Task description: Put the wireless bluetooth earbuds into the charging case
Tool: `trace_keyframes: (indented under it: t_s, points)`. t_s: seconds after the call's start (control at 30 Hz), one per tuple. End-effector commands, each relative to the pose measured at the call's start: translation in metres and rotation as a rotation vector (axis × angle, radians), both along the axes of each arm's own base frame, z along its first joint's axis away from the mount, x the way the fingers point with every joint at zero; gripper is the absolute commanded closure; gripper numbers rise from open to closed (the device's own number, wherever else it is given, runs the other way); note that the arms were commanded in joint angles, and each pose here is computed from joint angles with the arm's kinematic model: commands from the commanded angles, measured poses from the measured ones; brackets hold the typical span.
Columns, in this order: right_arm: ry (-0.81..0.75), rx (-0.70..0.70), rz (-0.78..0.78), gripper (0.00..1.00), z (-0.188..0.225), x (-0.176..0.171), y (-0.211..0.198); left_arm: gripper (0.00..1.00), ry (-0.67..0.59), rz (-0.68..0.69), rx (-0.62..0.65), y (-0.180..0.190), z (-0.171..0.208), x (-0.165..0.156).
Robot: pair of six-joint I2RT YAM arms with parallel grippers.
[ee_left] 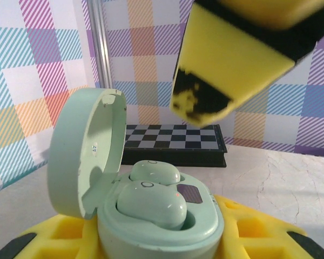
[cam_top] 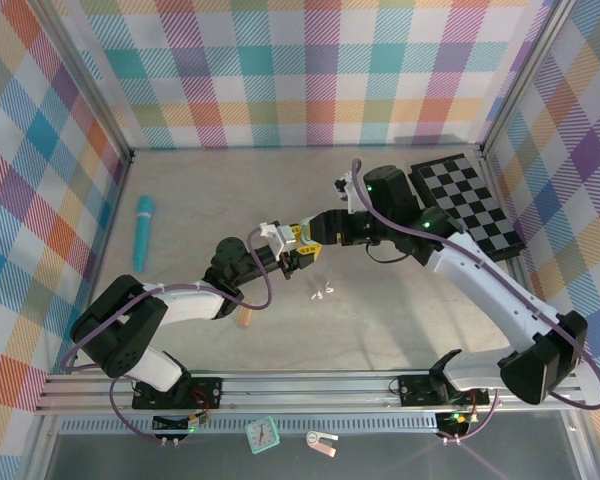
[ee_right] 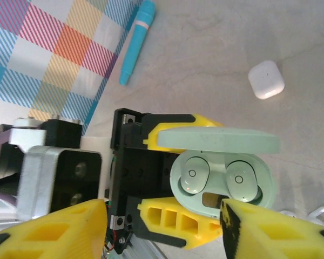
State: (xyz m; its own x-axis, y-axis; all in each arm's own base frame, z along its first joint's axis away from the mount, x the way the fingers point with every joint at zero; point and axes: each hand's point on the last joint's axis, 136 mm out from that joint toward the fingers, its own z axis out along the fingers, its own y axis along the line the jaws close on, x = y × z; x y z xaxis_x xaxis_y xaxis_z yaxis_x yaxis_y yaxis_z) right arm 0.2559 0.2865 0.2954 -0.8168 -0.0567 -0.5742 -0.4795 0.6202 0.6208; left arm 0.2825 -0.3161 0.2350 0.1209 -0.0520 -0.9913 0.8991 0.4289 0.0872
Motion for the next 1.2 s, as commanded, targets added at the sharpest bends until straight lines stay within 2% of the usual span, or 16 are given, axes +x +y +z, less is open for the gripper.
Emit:
trace_keyframes:
  t_s: [0.0,0.2,0.3,0.5,0.77,0.93,1.1,1.17]
  points:
    - [-0.073,-0.011,-0.043,0.33,0.013,0.004,-0.011,0.71,-0.106,-0.041,-0.005,-0.002,0.019,-0.013]
    - [-0.086,-0.051,-0.158,0.14,0.017,0.027,-0.023,0.7,-0.133,-0.062,0.008,-0.002,0.022,-0.02]
    - [-0.061,-0.084,-0.197,0.11,0.01,0.039,-0.025,0.7,-0.142,-0.073,0.003,-0.002,0.026,-0.023]
    - [-0.01,-0.111,-0.203,0.1,-0.005,0.047,-0.021,0.7,-0.154,-0.082,-0.005,-0.001,0.029,-0.026]
    - [0.018,-0.124,-0.175,0.11,-0.019,0.032,-0.027,0.7,-0.122,-0.008,-0.033,0.003,0.038,-0.012]
    - [0.022,0.003,-0.15,0.11,-0.003,0.022,-0.024,0.7,-0.11,-0.006,-0.046,0.003,0.041,-0.011]
    - [0.157,0.324,-0.08,0.13,0.013,0.015,-0.017,0.7,-0.093,-0.004,-0.095,0.005,0.051,-0.011]
    - [0.206,0.397,-0.034,0.14,0.014,0.009,-0.013,0.7,-0.087,-0.001,-0.129,0.006,0.058,-0.011]
